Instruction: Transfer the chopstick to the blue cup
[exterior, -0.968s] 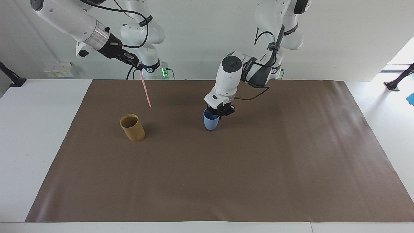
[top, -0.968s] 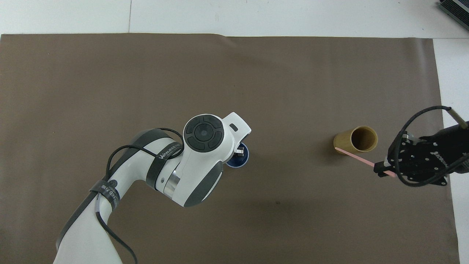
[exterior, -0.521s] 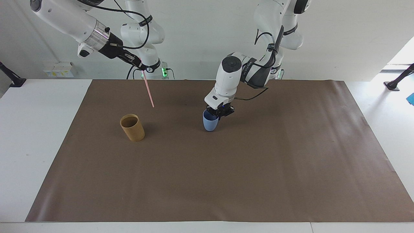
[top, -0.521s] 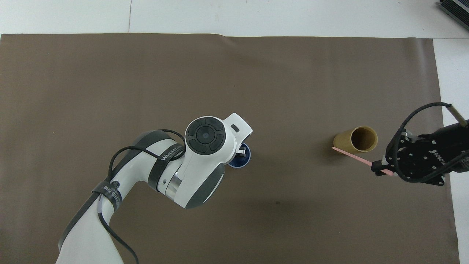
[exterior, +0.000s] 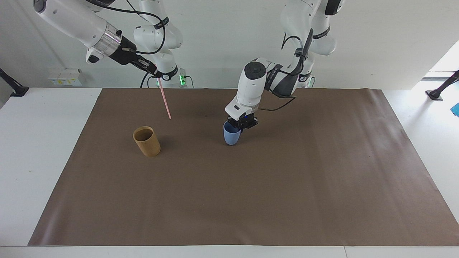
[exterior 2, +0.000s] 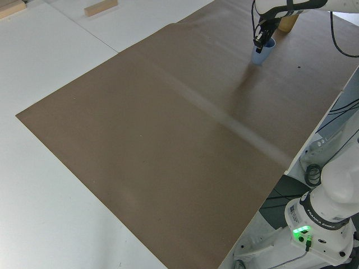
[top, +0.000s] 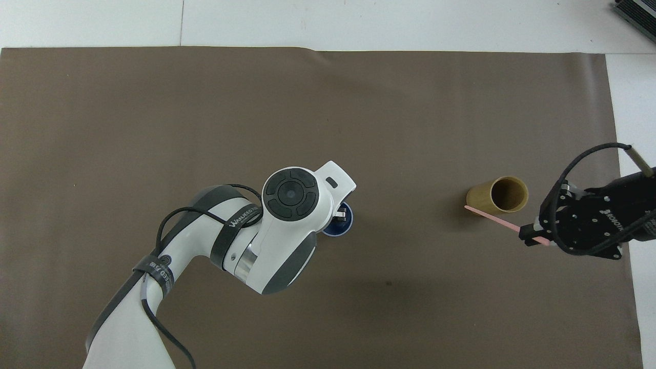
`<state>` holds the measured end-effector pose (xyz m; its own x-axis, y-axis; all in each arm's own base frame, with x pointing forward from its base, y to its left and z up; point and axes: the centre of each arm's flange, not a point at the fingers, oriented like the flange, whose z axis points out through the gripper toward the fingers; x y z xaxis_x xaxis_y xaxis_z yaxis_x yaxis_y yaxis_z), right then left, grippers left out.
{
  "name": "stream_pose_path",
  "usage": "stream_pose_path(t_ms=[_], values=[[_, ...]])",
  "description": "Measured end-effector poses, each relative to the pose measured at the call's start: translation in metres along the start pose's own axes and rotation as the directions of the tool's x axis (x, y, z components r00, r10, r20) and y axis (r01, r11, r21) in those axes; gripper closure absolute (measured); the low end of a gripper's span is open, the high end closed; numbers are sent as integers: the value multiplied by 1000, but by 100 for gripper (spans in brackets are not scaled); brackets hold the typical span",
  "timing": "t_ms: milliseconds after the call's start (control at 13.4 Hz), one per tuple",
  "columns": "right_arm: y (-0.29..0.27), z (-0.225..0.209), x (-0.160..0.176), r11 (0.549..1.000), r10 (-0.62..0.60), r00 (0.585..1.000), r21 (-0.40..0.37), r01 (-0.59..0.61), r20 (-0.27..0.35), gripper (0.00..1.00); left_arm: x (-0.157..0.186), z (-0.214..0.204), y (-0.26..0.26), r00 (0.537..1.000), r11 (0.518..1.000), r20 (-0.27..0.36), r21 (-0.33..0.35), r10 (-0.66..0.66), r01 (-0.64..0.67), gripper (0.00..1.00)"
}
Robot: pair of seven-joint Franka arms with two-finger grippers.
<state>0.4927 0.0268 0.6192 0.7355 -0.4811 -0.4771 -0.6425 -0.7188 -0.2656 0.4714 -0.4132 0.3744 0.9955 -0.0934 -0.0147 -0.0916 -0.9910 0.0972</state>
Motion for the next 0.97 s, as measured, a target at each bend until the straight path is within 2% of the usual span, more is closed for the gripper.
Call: stream_pose_path(t_ms=[298,372,670,894,968], values=[[0,0,0,1000,1,1000,0,-1,0,92,0,8,-3,1000,1000,-24,-13,-3,3,94],[0,0,0,1000,2,1000,0,-2,0,92,1,9,-3,1000,1000,-31,-16,-3,2,88],[1,2,3,1000,14,1000,11,-14,15,92,7,-4,-5,999,1000,-48,-24,4,-5,42],[-5,3,-1,995,82,995,51,-85,56,92,27,-62,-28,999,1000,-33,-15,-13,12,5],[-8,3,-3,993,97,993,63,-102,70,92,36,-85,-44,999,1000,-41,-18,-6,5,0]])
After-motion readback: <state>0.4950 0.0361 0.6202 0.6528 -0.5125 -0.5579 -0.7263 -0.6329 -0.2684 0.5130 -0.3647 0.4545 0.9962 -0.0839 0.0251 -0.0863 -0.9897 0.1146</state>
